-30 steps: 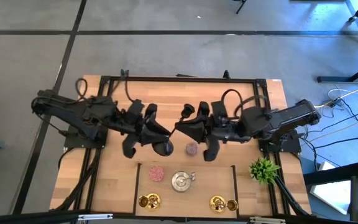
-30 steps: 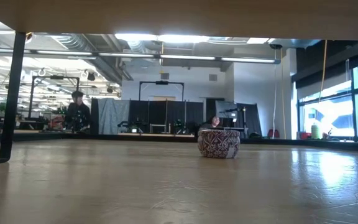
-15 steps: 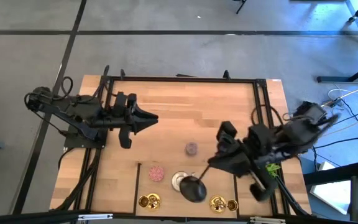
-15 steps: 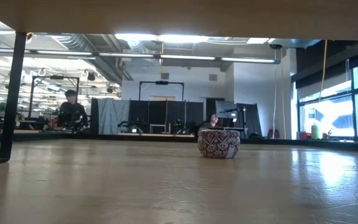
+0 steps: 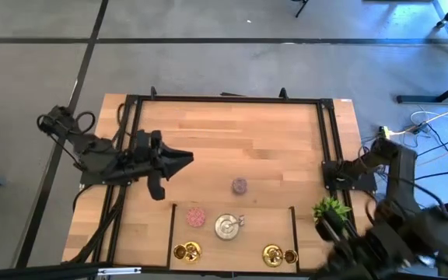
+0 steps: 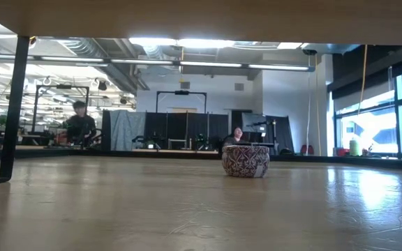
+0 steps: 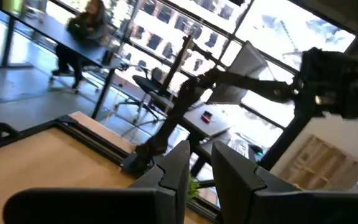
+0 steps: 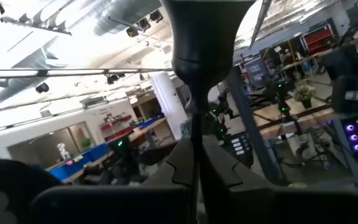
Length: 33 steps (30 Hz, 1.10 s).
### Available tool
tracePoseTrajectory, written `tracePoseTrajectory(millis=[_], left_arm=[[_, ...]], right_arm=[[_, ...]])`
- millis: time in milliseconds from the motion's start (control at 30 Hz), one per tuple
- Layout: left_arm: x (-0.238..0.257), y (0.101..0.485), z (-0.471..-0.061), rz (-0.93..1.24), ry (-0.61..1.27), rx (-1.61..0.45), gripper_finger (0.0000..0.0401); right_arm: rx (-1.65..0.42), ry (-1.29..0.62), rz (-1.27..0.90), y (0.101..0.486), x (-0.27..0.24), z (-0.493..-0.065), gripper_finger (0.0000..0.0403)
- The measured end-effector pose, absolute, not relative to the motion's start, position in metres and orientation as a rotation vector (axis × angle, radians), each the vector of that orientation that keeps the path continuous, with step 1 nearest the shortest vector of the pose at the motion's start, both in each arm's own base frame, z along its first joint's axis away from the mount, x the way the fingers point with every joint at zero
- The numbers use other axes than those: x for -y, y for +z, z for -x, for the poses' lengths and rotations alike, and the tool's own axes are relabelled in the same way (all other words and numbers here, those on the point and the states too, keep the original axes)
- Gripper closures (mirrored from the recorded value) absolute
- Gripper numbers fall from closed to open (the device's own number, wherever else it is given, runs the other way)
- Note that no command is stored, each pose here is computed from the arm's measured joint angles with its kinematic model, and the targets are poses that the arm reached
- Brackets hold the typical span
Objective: Pick & Place candle stick holders
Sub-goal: Put the black candle holder on the shelf
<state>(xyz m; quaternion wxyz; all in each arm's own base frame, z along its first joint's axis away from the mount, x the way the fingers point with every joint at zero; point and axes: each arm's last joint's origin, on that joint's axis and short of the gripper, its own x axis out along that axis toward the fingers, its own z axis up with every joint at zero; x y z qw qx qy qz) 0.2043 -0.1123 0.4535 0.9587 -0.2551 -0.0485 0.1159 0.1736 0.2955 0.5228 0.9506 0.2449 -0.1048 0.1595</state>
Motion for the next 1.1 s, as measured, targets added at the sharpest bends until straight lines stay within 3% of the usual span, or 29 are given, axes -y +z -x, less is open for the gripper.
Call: tracePoseTrajectory(millis=[533, 800, 1100], left_arm=[[0.170, 0.440, -0.175, 0.497, 0.547, 0.146, 0.0338], [0.210, 0.431, -0.173, 0.447, 0.572, 0.134, 0.0343], [0.243, 0.422, -0.165, 0.421, 0.493, 0.107, 0.0396]], right_arm=[[0.100, 0.350, -0.450, 0.449, -0.381, -0.183, 0.0394], [0.092, 0.297, -0.400, 0.425, -0.399, -0.191, 0.0394], [0.051, 0.190, -0.287, 0.383, -0.421, -0.209, 0.0394]])
